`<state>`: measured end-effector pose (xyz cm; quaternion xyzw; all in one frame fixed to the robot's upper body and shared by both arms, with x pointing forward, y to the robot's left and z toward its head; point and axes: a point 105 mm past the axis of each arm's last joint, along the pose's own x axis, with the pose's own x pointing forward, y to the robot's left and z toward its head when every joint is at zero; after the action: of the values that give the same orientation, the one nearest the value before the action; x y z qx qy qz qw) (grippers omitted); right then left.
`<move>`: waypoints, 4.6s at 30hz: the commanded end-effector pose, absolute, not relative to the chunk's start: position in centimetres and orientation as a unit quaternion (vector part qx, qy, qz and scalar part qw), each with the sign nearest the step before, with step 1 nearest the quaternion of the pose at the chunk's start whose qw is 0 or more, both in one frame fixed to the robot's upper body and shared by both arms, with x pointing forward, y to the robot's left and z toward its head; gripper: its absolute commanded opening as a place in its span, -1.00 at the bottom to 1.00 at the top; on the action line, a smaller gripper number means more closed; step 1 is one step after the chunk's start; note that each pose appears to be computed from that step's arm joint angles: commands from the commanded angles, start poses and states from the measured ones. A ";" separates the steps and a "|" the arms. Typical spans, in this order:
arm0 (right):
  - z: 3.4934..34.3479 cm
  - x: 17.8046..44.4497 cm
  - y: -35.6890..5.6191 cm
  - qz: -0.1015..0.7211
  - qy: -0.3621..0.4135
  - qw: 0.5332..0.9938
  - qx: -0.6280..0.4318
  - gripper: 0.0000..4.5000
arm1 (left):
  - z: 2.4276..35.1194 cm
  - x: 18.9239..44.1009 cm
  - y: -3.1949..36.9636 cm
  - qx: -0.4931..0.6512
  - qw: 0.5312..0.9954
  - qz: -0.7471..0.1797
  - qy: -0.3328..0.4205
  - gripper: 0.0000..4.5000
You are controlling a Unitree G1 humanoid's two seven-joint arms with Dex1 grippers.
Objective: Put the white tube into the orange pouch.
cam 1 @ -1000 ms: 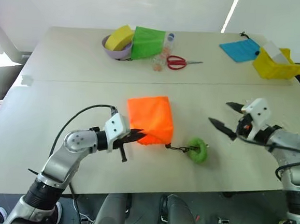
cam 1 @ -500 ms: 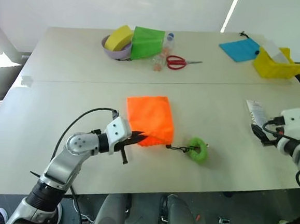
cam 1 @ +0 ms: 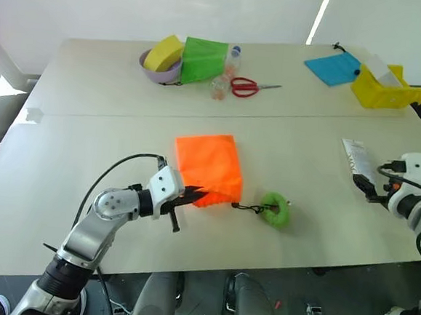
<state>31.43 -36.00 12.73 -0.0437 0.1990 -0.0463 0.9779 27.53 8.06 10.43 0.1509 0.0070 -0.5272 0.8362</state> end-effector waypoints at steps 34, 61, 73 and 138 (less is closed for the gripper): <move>17.1 20.7 -19.5 0.496 0.201 0.845 -0.015 -0.19 | 12.7 28.1 8.5 0.171 0.837 -0.518 -0.033 -1.00; 9.9 22.6 -13.2 0.464 0.201 0.857 -0.101 -0.19 | 13.8 26.6 7.8 0.152 0.815 -0.557 -0.049 -1.00; 10.5 23.9 -9.5 0.451 0.177 0.874 -0.047 -0.19 | 12.5 26.2 7.7 0.164 0.805 -0.569 -0.025 -1.00; 10.9 30.4 -0.9 0.388 0.221 0.893 0.060 -0.19 | 12.2 26.6 7.6 0.144 0.820 -0.554 -0.019 -1.00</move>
<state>30.83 -2.43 9.97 0.0601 0.2397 0.3538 0.9021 27.14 8.50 11.55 0.1442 0.0028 -0.5372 0.8310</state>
